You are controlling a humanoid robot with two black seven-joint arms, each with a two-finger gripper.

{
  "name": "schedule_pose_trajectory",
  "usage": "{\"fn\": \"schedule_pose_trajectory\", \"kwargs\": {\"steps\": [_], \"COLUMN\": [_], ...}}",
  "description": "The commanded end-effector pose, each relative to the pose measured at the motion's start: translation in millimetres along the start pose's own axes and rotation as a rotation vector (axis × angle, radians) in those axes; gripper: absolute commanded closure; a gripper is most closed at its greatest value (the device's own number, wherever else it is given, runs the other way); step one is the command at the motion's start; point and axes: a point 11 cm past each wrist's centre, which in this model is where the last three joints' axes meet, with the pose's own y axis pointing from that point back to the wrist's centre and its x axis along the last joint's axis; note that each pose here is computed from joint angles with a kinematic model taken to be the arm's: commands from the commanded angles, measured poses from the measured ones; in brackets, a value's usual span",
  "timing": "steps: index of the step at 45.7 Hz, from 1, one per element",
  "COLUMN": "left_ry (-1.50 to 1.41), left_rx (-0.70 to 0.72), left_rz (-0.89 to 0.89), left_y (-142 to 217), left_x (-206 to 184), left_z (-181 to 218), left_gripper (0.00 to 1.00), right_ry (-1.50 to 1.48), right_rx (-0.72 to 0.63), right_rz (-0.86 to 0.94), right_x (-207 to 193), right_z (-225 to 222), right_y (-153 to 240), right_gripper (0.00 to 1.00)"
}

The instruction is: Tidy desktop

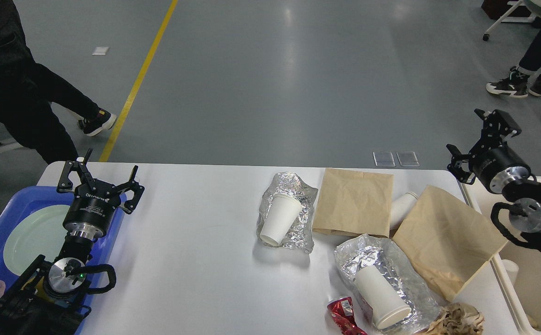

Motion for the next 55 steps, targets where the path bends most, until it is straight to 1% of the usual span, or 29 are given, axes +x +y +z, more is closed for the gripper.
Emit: {"fn": "schedule_pose_trajectory", "kwargs": {"steps": [1,5,12,17,22,26,30,34,37,41,44,46,50,52,55], "left_ry": [0.001,0.001,0.000,0.000,0.001,0.001,0.001,0.001,0.001,0.001,0.001,0.001,0.001,0.001,0.001], "left_rx": [0.000,0.000,0.001,0.001,0.000,0.000,0.000,0.000,0.000,0.000,0.000,-0.002,-0.002,0.000,0.000], "left_rz": [0.000,0.000,0.000,0.000,0.000,0.000,0.000,0.000,0.000,0.000,0.000,0.000,0.000,0.000,0.000], "left_y": [0,0,0,0,0,0,0,0,0,0,0,0,0,0,0], "left_x": [0,0,0,0,0,0,0,0,0,0,0,0,0,0,0], "left_z": [0,0,0,0,0,0,0,0,0,0,0,0,0,0,0], "left_gripper": [0.01,0.01,0.01,0.01,0.01,0.01,0.01,0.01,0.01,0.01,0.01,0.01,0.01,0.01,0.01], "right_ry": [0.258,0.457,0.739,0.878,1.000,1.090,1.177,1.273,1.329,1.366,1.366,1.361,1.338,1.333,1.336], "right_rx": [-0.099,-0.214,-0.333,-0.436,-0.586,-0.716,-0.884,-1.057,-1.153,-1.200,-1.204,-1.194,-1.197,-1.195,-1.202], "right_rz": [-0.159,-0.269,-0.376,-0.510,-0.610,-0.689,-0.707,-0.656,-0.613,-0.614,-0.652,-0.686,-0.781,-0.815,-0.815], "right_x": [-16,-23,-33,-63,-81,-102,-113,-111,-110,-121,-133,-141,-155,-160,-159], "right_z": [-20,-26,-70,-89,-106,-114,-128,-136,-143,-155,-158,-160,-150,-146,-143], "right_y": [-4,-3,-4,-5,4,12,28,50,63,86,106,121,150,158,160], "right_gripper": [0.00,0.00,0.00,0.00,0.00,0.00,0.00,0.00,0.00,0.00,0.00,0.00,0.00,0.00,0.00]}}
